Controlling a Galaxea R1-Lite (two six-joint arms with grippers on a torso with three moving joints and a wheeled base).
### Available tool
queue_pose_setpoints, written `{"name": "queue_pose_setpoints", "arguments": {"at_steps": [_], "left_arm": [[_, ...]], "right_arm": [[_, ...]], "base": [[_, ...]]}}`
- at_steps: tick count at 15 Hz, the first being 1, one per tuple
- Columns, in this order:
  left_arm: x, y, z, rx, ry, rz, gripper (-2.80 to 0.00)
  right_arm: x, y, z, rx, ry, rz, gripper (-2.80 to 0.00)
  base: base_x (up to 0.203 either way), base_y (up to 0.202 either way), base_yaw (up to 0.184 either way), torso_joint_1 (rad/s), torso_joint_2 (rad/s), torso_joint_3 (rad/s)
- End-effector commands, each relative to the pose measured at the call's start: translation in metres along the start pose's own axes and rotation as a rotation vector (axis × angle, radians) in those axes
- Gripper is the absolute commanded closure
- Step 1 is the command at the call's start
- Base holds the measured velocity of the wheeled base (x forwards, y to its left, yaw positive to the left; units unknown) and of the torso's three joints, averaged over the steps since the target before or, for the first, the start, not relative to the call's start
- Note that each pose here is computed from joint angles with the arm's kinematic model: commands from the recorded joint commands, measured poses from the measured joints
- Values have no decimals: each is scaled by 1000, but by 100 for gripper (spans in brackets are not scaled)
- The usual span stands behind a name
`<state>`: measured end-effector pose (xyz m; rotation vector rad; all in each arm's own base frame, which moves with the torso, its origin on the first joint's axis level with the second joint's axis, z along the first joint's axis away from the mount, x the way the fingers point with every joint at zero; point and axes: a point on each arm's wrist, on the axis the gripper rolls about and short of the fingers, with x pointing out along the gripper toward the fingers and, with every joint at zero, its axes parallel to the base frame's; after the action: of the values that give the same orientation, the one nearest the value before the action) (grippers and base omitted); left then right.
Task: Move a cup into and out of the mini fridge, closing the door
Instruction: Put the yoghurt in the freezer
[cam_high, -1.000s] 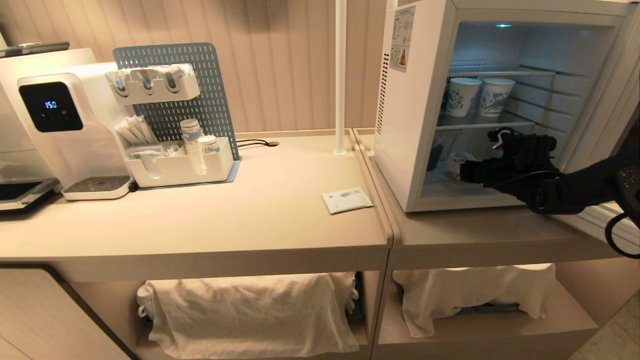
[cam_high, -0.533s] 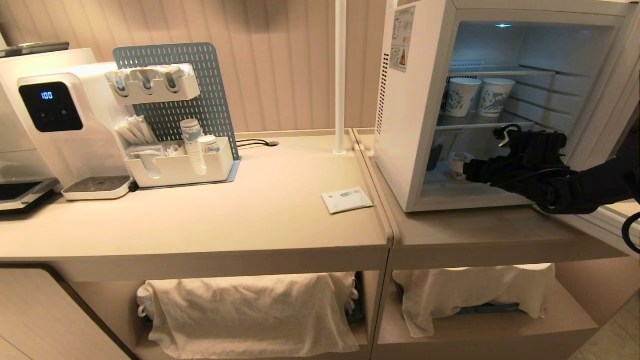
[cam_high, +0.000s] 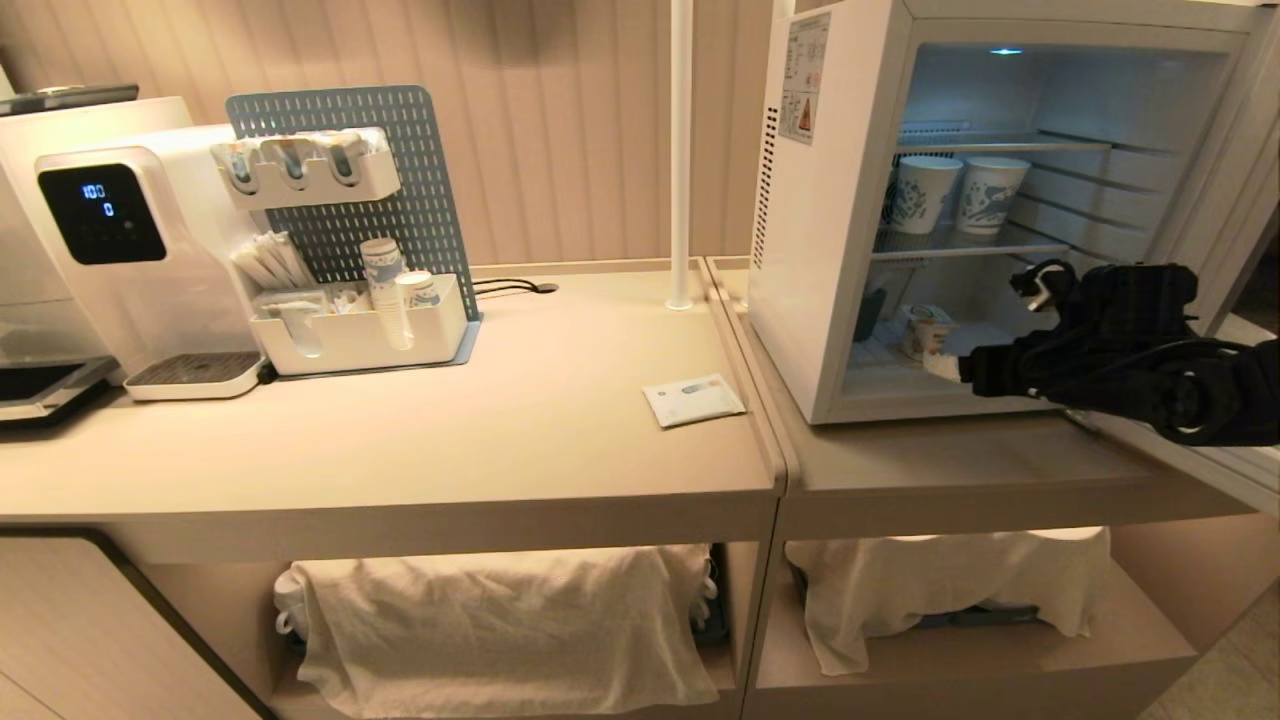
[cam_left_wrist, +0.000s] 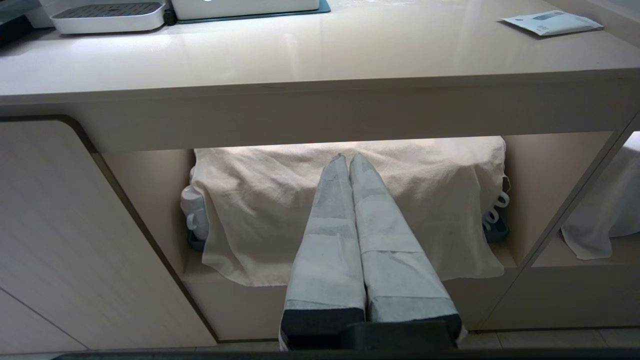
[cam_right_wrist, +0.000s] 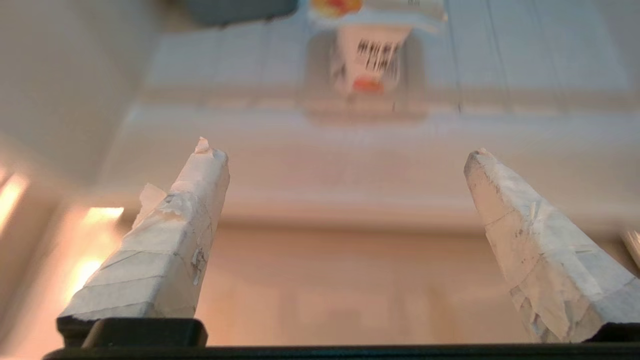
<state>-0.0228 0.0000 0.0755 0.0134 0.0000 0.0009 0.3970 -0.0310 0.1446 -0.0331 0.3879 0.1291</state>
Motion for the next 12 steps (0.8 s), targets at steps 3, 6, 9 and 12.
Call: {"name": "queue_pose_setpoints", "arguments": {"at_steps": [3, 6, 9, 12], "left_arm": [[0, 0, 0, 0, 0, 1, 0], [0, 0, 0, 0, 0, 1, 0], [0, 0, 0, 0, 0, 1, 0], [0, 0, 0, 0, 0, 1, 0]], "right_arm": [[-64, 11, 14, -10, -28, -5, -280], [-107, 21, 15, -6, -2, -47, -280], [-154, 31, 6, -1, 0, -86, -280], [-200, 43, -5, -7, -1, -87, -280]], "base": [[0, 0, 0, 0, 0, 0], [0, 0, 0, 0, 0, 0], [0, 0, 0, 0, 0, 0], [0, 0, 0, 0, 0, 0]]}}
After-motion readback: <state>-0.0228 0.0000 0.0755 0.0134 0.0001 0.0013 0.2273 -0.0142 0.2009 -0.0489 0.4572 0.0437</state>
